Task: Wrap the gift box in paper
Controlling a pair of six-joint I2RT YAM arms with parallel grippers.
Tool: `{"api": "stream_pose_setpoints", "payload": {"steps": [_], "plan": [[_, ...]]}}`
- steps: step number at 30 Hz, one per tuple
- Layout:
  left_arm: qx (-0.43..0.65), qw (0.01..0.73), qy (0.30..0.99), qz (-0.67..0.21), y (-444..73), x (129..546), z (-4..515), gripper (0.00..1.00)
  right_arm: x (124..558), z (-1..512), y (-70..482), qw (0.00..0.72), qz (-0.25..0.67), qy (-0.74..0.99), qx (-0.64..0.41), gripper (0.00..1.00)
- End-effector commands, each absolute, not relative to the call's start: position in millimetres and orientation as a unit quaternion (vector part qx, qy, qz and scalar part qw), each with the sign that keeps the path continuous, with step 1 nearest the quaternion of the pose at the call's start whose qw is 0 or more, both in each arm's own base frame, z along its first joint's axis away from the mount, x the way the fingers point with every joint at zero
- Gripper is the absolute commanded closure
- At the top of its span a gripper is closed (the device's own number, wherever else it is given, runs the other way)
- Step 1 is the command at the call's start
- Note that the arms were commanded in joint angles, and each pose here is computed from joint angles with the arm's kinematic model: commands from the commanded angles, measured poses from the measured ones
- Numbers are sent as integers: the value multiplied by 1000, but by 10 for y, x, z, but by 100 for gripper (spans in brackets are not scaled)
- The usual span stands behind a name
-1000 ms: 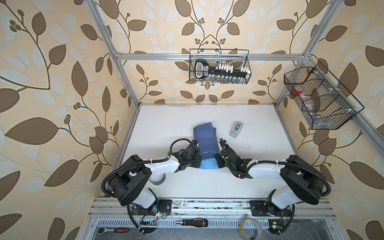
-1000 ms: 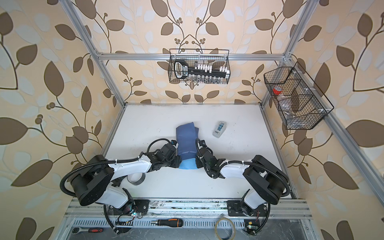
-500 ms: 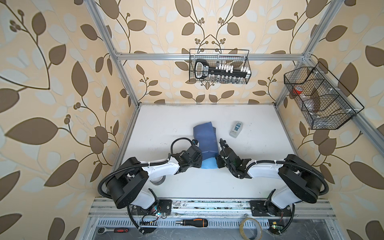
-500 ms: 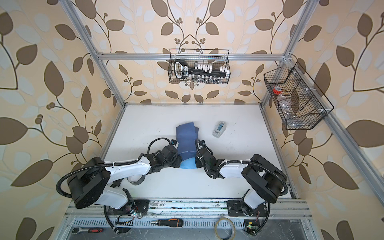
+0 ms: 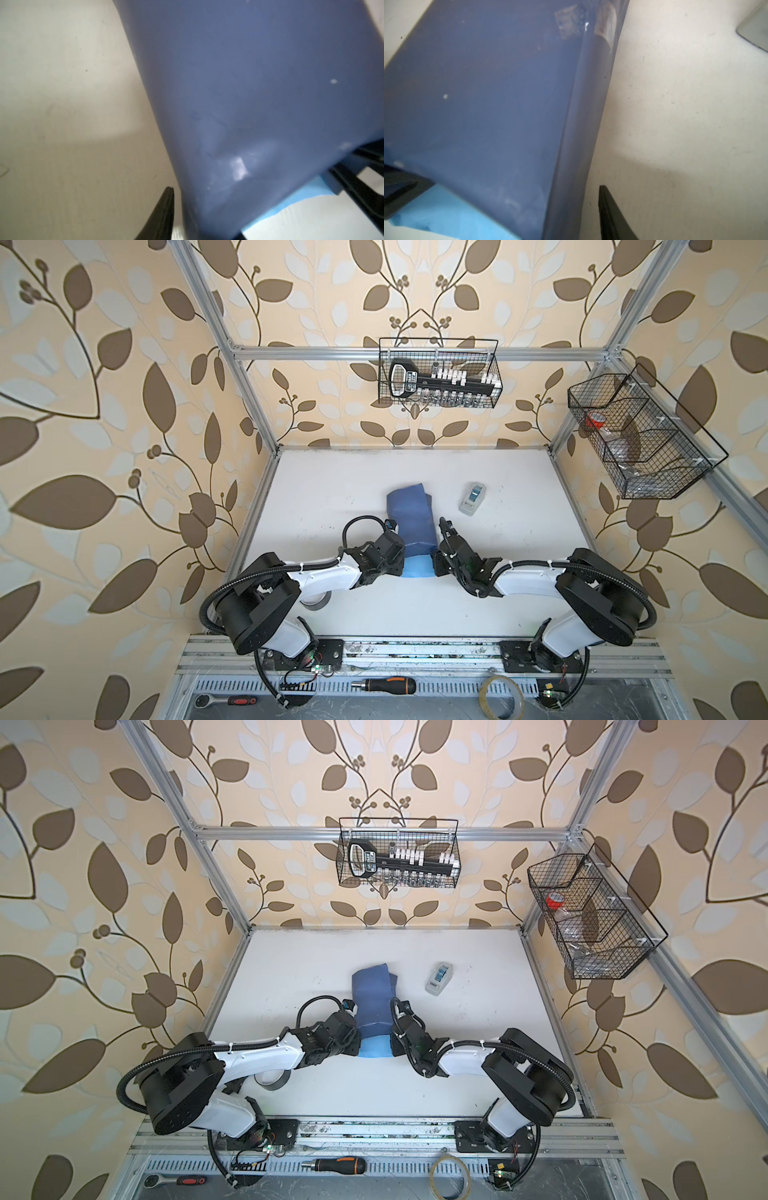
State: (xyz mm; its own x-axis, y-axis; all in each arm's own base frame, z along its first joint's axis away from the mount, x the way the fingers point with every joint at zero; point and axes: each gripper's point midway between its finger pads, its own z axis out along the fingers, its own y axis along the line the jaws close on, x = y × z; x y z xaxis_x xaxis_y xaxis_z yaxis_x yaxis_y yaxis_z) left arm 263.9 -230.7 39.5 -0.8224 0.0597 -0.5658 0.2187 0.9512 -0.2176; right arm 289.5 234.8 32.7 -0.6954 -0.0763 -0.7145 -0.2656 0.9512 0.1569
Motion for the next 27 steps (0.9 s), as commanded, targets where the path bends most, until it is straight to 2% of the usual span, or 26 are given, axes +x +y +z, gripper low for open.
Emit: {"api": "stream_pose_setpoints", "payload": {"steps": [1, 20, 27], "plan": [[56, 302, 944, -122, -2271, 2686, 385, 73, 2866, 255, 2332, 374, 121, 915, -90, 70], [31, 309, 945, -106, -2235, 2708, 373, 88, 2878, 286, 2345, 375, 116, 917, -69, 76], [31, 307, 945, -109, -2271, 2721, 388, 95, 2841, 320, 2344, 373, 124, 917, -74, 73]]}}
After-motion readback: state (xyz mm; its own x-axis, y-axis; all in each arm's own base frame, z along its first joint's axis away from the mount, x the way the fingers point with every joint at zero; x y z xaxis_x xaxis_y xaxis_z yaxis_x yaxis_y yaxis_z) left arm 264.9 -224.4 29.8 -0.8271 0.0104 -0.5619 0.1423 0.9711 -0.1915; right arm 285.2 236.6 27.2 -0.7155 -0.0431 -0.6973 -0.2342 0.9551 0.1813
